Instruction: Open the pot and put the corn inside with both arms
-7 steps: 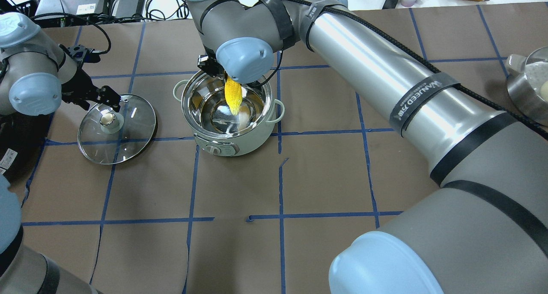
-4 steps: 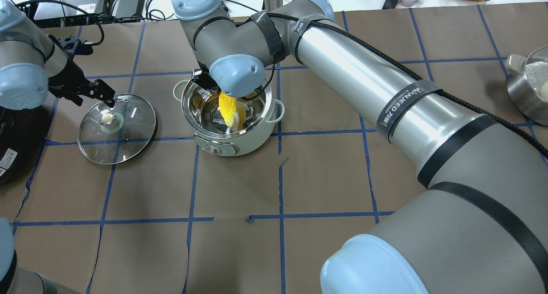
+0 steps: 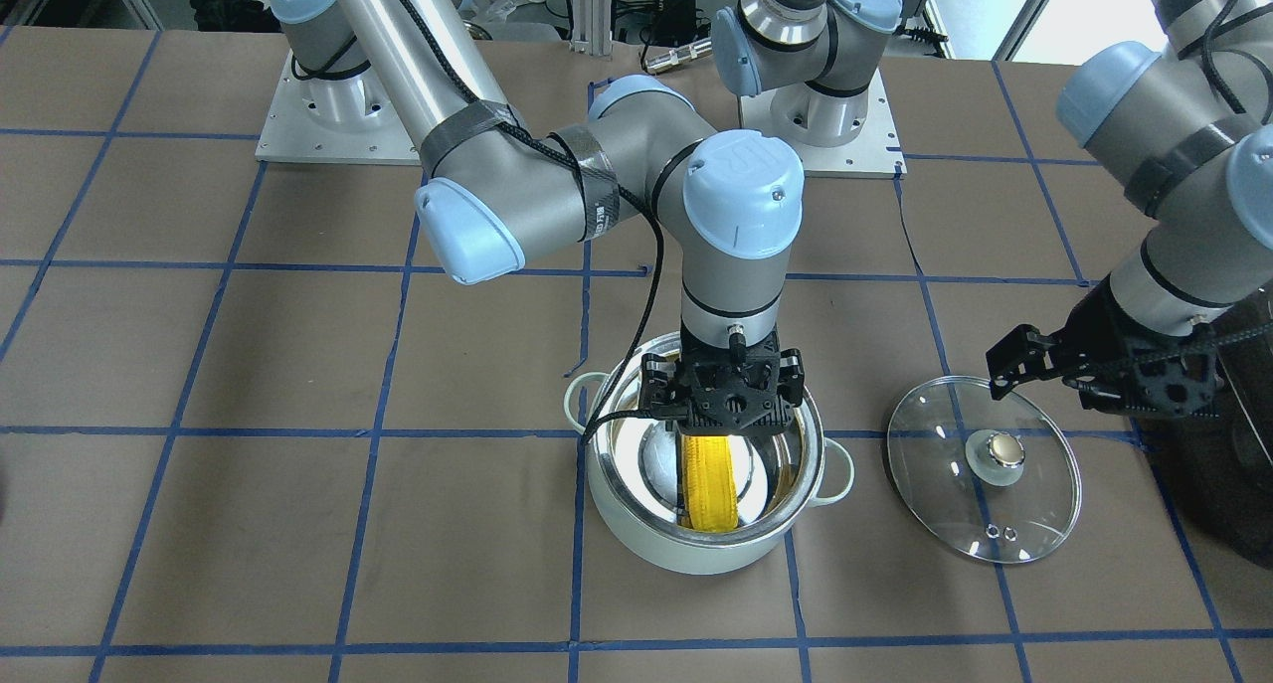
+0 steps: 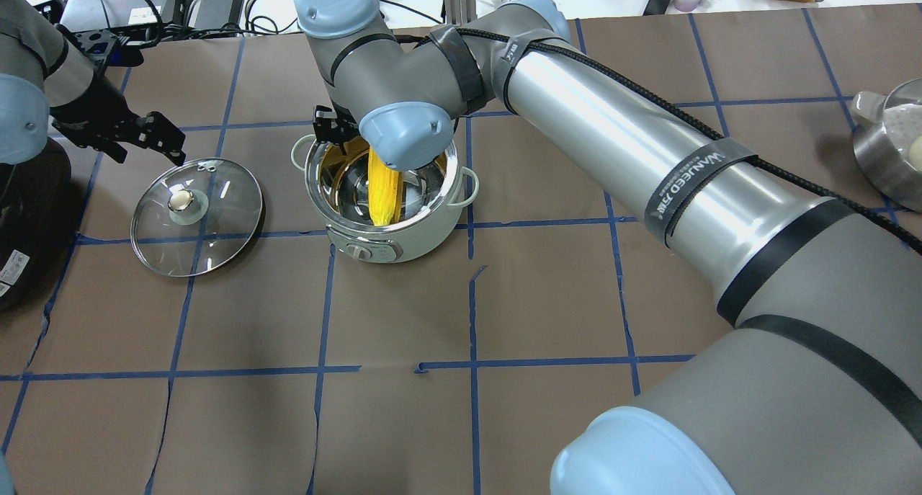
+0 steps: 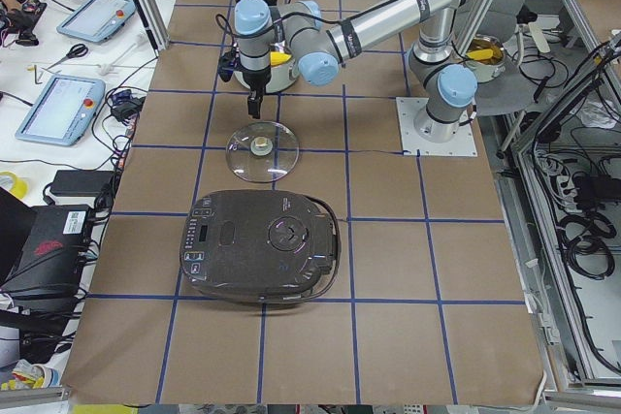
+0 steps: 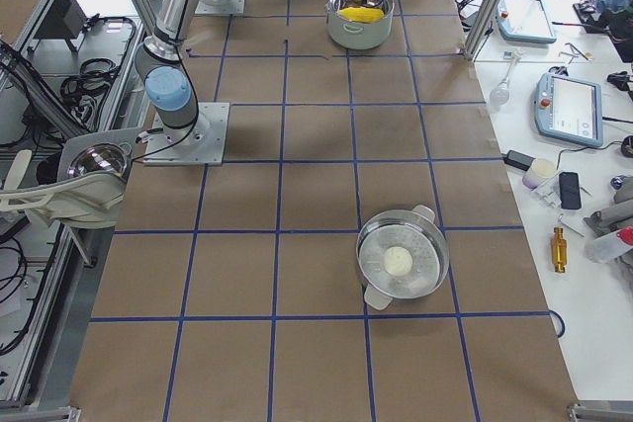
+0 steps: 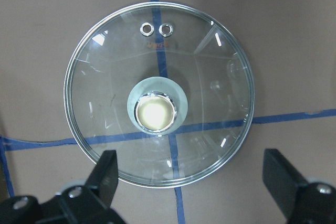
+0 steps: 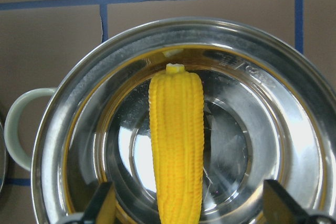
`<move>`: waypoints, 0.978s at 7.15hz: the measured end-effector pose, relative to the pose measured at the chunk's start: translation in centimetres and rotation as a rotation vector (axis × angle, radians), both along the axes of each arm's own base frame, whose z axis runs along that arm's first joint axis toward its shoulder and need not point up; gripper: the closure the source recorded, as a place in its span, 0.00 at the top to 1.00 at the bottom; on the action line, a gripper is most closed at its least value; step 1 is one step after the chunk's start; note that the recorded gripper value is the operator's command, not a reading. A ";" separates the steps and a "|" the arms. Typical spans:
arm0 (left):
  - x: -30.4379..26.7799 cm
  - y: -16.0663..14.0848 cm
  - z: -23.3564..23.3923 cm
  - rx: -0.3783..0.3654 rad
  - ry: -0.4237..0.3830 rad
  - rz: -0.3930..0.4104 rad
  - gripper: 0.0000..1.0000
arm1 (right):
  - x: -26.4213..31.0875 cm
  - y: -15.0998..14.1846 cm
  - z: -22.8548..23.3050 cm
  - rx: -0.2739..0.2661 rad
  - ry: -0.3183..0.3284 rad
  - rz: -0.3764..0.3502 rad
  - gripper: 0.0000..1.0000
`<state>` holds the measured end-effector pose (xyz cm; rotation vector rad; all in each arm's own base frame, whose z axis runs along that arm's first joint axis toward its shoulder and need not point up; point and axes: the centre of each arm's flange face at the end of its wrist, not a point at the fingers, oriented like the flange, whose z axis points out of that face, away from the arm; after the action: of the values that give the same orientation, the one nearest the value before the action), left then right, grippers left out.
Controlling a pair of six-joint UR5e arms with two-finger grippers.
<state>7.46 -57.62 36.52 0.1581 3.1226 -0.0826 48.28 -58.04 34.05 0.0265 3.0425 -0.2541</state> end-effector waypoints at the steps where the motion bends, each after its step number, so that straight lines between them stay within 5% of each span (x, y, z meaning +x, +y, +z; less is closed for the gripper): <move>1: -0.6 0.7 1.7 -0.010 -0.002 0.005 0.97 | -2.4 -0.7 2.0 -0.013 -0.005 -0.029 1.00; 5: -10.6 2.3 12.6 -0.055 -0.012 0.137 1.00 | -21.1 -0.7 11.3 0.075 0.042 -0.243 1.00; 7: -19.5 4.1 15.5 -0.063 -0.015 0.151 1.00 | -28.9 2.3 12.0 0.121 0.073 -0.211 1.00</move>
<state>-12.02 -53.55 52.01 -0.0774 3.0992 -0.1768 19.35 -55.74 46.06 0.3547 3.1241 -0.0859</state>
